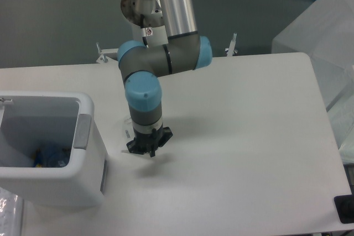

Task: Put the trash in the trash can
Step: 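Close the gripper on the white wrapper and lift it, then carry the wrapper over the trash bin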

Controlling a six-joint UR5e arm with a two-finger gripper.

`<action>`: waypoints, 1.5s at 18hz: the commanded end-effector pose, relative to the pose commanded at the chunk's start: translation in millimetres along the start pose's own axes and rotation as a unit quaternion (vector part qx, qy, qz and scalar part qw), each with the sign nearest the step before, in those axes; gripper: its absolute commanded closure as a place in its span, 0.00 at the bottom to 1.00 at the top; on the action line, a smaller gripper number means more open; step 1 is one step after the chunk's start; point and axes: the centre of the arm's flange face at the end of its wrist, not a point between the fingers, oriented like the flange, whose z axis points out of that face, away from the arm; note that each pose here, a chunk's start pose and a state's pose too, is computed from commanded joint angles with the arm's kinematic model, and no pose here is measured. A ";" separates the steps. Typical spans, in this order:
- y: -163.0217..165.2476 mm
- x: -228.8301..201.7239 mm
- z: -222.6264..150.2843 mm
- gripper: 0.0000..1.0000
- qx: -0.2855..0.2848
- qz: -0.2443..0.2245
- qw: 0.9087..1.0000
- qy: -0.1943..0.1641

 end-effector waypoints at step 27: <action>-43.2 127.9 -324.3 1.00 0.276 0.095 0.937 0.194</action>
